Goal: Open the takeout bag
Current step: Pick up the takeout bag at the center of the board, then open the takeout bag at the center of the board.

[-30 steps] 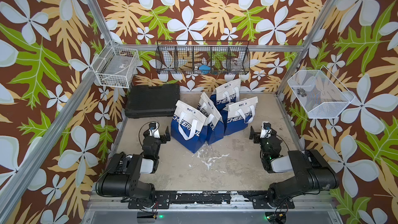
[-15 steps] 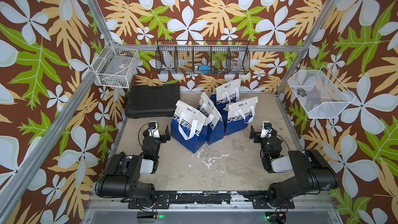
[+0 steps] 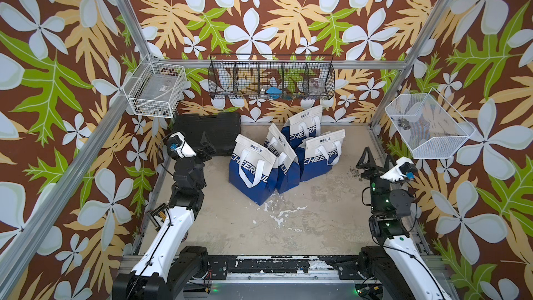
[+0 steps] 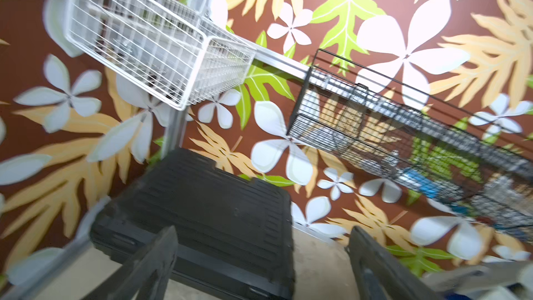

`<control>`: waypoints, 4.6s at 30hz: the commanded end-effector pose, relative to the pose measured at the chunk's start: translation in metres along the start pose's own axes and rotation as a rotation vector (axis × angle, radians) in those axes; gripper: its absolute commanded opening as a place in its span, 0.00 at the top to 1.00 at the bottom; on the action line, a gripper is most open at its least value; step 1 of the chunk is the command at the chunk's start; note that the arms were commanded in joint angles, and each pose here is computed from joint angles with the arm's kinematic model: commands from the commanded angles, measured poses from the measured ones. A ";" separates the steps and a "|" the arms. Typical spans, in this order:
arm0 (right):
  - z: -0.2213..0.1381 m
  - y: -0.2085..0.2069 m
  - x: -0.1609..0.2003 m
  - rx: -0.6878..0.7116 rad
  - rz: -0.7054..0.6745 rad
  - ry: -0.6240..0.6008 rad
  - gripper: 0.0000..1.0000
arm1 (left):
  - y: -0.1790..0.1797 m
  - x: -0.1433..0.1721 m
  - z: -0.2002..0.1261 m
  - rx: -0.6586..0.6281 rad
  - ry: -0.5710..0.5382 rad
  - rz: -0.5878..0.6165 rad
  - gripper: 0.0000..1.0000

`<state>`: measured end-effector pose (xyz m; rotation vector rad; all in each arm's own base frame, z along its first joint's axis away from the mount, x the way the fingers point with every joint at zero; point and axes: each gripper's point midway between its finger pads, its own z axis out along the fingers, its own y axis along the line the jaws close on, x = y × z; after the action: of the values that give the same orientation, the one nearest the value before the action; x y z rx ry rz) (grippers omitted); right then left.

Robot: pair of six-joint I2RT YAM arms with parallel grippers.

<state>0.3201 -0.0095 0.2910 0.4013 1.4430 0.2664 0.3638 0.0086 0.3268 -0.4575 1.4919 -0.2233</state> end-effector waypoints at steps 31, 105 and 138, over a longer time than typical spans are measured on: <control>-0.036 0.337 0.198 -0.732 -0.591 0.932 0.88 | -0.071 0.107 -0.069 0.303 0.680 -0.176 0.38; -0.105 0.274 0.021 -0.553 -0.639 0.434 0.45 | -0.138 0.104 -0.187 0.991 0.648 -0.239 1.00; -0.126 0.370 0.130 -0.634 -1.026 0.267 0.44 | -0.151 0.088 -0.207 1.109 0.663 -0.247 1.00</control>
<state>0.2285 0.3891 0.3153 -0.9283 1.5676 -0.0468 0.2023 -0.1881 0.2926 0.2697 1.7376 -1.3523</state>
